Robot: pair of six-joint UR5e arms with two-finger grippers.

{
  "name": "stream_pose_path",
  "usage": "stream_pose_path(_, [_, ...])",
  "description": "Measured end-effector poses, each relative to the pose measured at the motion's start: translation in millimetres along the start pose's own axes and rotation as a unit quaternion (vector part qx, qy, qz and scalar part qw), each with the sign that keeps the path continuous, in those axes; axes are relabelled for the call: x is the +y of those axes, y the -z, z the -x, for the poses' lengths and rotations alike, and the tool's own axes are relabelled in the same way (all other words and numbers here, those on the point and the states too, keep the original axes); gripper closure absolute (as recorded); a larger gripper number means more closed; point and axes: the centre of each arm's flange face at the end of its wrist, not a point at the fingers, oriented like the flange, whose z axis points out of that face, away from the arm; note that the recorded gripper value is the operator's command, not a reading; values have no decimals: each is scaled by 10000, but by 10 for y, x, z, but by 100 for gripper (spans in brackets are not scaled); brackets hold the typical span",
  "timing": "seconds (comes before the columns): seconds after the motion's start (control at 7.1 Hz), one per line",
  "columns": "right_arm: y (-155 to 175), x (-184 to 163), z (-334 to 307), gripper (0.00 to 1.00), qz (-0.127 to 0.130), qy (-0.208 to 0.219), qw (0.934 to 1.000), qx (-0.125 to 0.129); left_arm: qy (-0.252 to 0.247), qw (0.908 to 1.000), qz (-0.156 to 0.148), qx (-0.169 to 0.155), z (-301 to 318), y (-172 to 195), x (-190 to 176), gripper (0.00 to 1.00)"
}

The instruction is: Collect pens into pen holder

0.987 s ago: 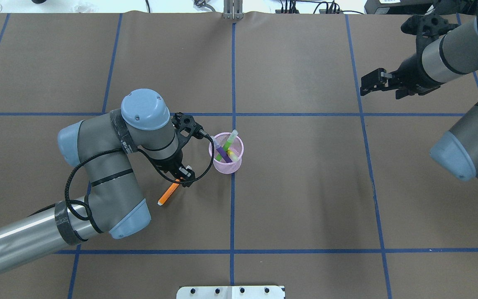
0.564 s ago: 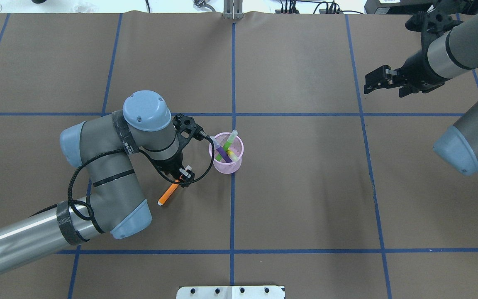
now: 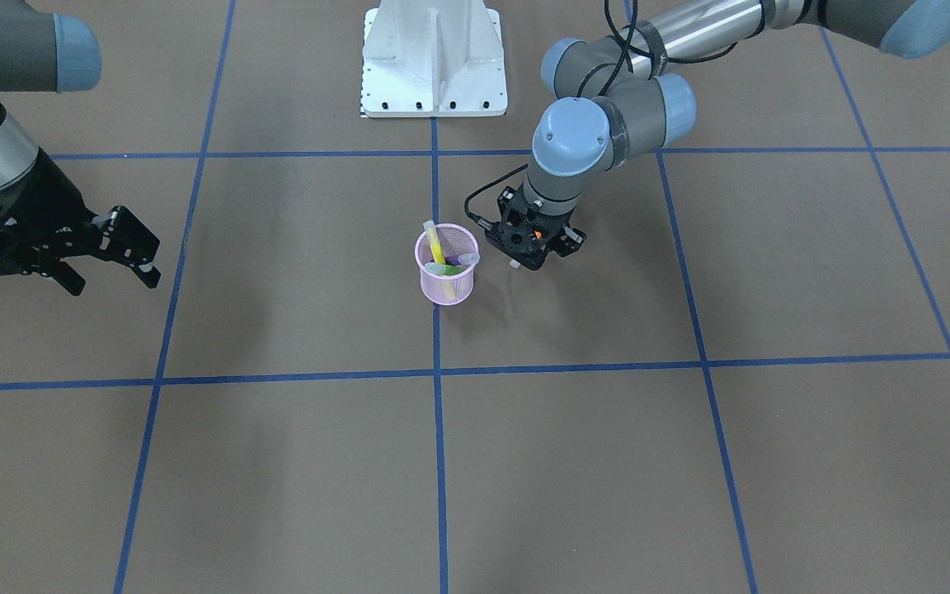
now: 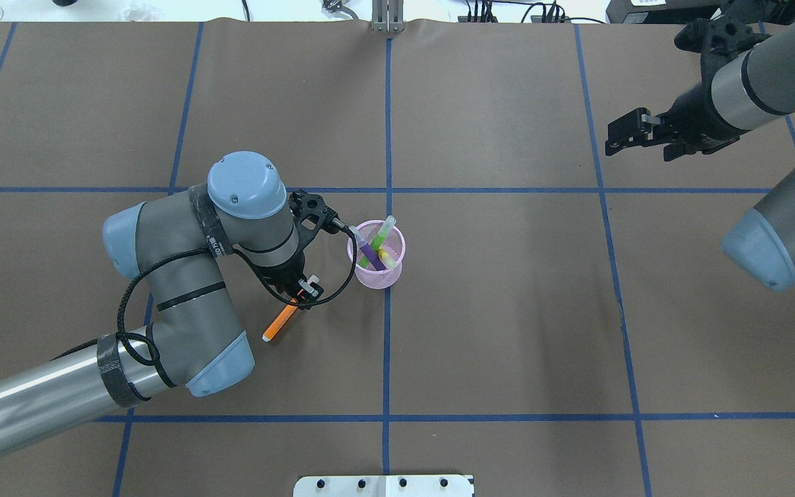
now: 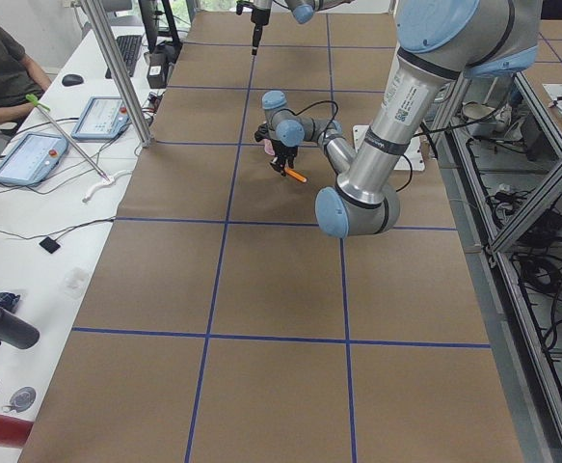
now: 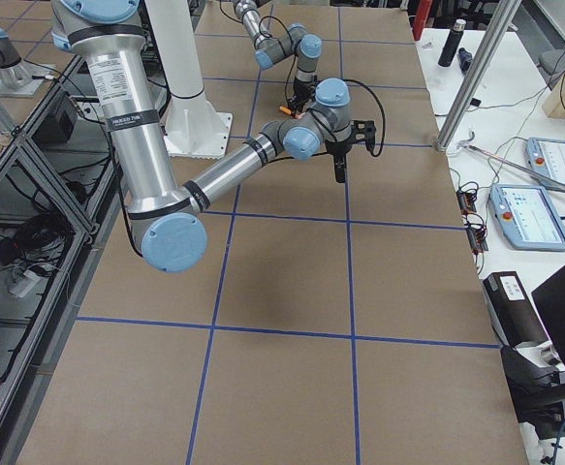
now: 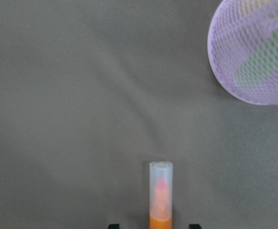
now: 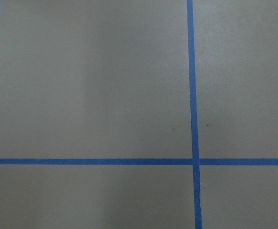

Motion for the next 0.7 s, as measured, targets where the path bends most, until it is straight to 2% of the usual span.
stream_pose_path(0.42, [0, -2, -1, 0, -9, 2, 10000, 2, 0, 10000, 9, -13, -2, -13, 1, 49])
stream_pose_path(0.56, [-3, -3, -2, 0, -8, 1, 10000, 3, 0, 10000, 11, -14, -2, -16, 2, 55])
stream_pose_path(0.7, [-4, -3, -3, 0, -8, 1, 10000, 4, 0, 10000, 10, -14, -3, -15, 2, 67])
